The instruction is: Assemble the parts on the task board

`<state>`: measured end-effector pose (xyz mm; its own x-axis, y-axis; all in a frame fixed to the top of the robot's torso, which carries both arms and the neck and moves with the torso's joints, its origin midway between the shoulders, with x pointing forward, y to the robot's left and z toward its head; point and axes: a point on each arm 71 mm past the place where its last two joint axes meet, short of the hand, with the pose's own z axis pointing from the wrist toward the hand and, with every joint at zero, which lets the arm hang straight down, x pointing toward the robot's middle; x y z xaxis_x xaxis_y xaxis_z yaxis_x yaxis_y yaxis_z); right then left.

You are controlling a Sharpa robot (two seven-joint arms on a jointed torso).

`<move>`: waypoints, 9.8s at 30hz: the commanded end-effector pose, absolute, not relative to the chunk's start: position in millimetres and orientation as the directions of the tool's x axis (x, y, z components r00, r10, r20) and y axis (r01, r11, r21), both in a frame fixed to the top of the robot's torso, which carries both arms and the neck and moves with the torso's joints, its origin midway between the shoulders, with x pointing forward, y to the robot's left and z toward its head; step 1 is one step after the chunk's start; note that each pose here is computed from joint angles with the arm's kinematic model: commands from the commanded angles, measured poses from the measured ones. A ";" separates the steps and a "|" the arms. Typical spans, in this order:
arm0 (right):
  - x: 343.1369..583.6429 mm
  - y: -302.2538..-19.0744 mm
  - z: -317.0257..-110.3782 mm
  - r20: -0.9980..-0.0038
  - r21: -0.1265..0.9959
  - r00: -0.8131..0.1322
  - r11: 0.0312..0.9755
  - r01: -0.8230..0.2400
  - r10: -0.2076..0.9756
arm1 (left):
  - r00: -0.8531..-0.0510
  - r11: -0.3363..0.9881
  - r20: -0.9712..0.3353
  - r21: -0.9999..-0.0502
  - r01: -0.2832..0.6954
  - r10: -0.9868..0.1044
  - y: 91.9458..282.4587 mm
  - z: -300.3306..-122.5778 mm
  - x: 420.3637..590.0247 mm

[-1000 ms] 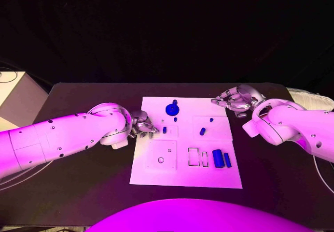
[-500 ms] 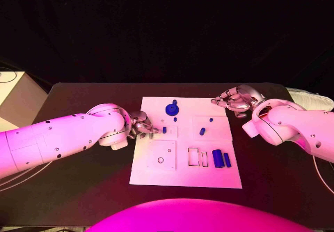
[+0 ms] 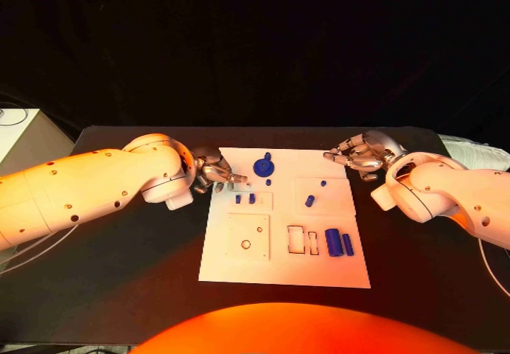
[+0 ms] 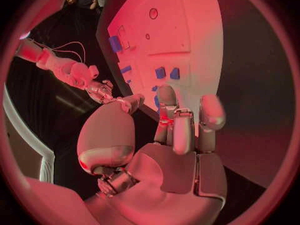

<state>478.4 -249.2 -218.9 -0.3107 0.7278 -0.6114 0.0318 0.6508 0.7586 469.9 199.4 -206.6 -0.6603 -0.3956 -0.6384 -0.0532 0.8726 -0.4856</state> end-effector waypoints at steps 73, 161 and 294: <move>484.2 -245.0 -211.2 -0.594 0.799 -0.216 0.599 -0.049 0.775 | -0.355 0.796 -0.930 -0.146 0.588 0.092 96.7 -247.4 503.9; 482.9 -248.9 -212.7 -0.595 0.798 -0.220 0.601 -0.051 0.773 | -0.436 0.842 -0.896 -0.300 0.449 -0.086 166.0 -231.8 501.0; 484.7 -255.4 -214.5 -0.602 0.791 -0.220 0.610 -0.038 0.767 | -0.432 0.875 -0.896 -0.289 0.389 -0.104 172.8 -238.9 493.3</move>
